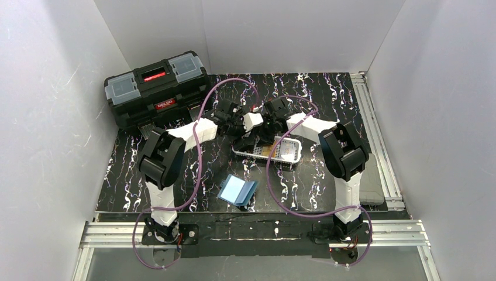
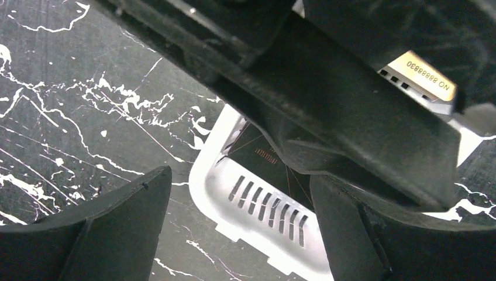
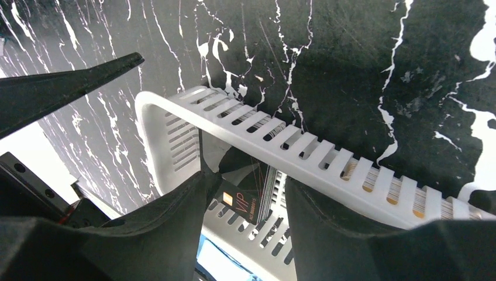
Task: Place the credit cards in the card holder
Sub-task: Pick up the credit card from the storage box.
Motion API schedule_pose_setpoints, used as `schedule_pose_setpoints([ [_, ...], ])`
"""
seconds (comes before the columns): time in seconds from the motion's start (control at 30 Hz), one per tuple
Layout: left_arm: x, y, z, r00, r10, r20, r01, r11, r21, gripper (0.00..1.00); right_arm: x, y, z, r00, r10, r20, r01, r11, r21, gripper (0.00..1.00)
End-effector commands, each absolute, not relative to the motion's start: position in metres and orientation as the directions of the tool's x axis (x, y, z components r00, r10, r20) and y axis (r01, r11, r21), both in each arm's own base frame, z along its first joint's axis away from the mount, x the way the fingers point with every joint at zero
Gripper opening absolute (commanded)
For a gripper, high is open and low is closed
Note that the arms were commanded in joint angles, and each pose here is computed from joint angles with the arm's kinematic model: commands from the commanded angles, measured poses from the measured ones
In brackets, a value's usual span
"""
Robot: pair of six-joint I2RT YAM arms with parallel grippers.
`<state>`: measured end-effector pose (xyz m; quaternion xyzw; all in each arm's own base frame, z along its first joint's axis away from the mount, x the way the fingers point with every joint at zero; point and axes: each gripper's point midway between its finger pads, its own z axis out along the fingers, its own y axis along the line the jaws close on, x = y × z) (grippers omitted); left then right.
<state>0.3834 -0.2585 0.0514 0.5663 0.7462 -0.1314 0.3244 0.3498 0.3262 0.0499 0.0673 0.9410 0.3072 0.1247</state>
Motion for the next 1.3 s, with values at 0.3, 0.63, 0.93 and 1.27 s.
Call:
schedule_pose_setpoints([
  [0.3,0.377,-0.26,0.038,-0.084,0.801,-0.592,0.929,0.278,0.245,0.86,0.36,0.331,0.053,-0.95,0.243,-0.196,0.074,0.785,0.615,0.59],
  [0.63,0.37,-0.267,0.033,-0.094,0.793,-0.601,0.933,0.281,0.224,0.86,0.354,0.33,0.046,-0.953,0.249,-0.174,0.091,0.781,0.618,0.57],
  [0.93,0.373,-0.266,0.079,-0.112,0.764,-0.635,0.924,0.315,0.216,0.87,0.355,0.327,0.044,-0.949,0.262,-0.178,0.103,0.787,0.608,0.57],
  [1.27,0.371,-0.251,0.088,-0.082,0.765,-0.639,0.924,0.298,0.238,0.86,0.354,0.327,0.044,-0.943,0.278,-0.183,0.105,0.77,0.629,0.57],
])
